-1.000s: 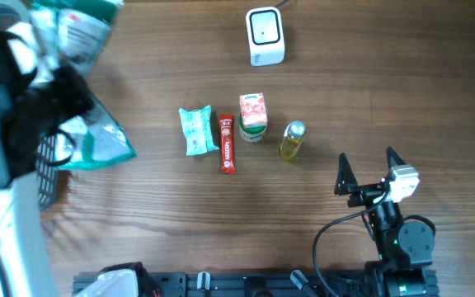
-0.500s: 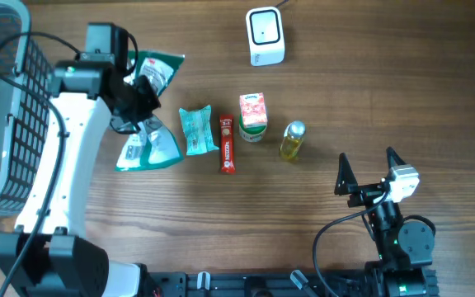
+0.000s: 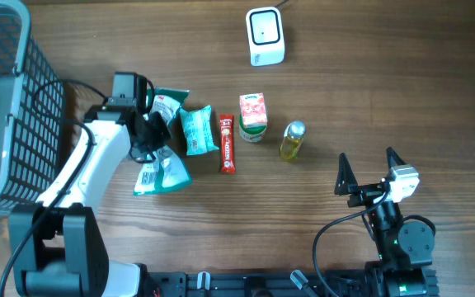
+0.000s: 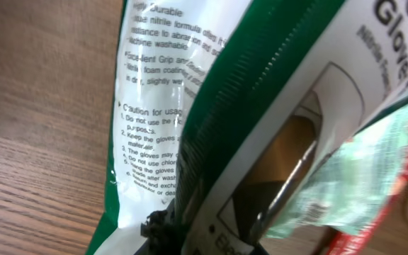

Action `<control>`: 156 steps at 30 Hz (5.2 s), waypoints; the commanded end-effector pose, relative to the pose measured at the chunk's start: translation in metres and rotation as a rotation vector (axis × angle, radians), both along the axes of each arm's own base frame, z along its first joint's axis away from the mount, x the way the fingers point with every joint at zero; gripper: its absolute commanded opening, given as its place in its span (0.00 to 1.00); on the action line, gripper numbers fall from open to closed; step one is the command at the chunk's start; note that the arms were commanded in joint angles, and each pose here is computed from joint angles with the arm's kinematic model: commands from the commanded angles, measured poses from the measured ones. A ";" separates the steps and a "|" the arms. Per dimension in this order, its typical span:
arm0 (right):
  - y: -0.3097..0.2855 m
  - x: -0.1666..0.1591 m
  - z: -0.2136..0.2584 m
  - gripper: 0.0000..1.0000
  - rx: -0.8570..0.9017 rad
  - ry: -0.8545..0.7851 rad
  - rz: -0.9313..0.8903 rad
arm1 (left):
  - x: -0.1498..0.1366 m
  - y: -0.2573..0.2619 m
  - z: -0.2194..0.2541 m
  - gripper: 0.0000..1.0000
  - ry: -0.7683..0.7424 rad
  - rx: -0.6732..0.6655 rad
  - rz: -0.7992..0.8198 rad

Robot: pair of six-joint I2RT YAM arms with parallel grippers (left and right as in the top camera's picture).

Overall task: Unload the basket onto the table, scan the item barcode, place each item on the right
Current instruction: 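Lay the green glove packs on the table left of the wipes, then move the right gripper over the table toward the yellow oil bottle, then lower the right gripper around the oil bottle neck and close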

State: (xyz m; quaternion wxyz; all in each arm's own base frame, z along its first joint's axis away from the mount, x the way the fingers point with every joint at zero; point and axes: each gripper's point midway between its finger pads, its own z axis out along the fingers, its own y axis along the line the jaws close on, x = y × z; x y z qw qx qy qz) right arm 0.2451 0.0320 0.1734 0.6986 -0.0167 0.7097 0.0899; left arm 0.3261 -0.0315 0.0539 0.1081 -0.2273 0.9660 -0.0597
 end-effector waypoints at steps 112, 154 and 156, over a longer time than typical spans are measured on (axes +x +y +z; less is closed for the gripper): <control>0.012 -0.003 0.017 1.00 0.201 -0.032 0.079 | 0.071 0.119 0.142 1.00 -0.572 0.285 0.114; 0.125 0.075 -0.055 0.78 0.043 1.535 -0.152 | 0.071 0.119 0.142 1.00 -0.572 0.285 0.114; 0.125 0.075 -0.061 0.70 0.035 1.553 -0.159 | 0.071 0.119 0.142 1.00 -0.572 0.285 0.114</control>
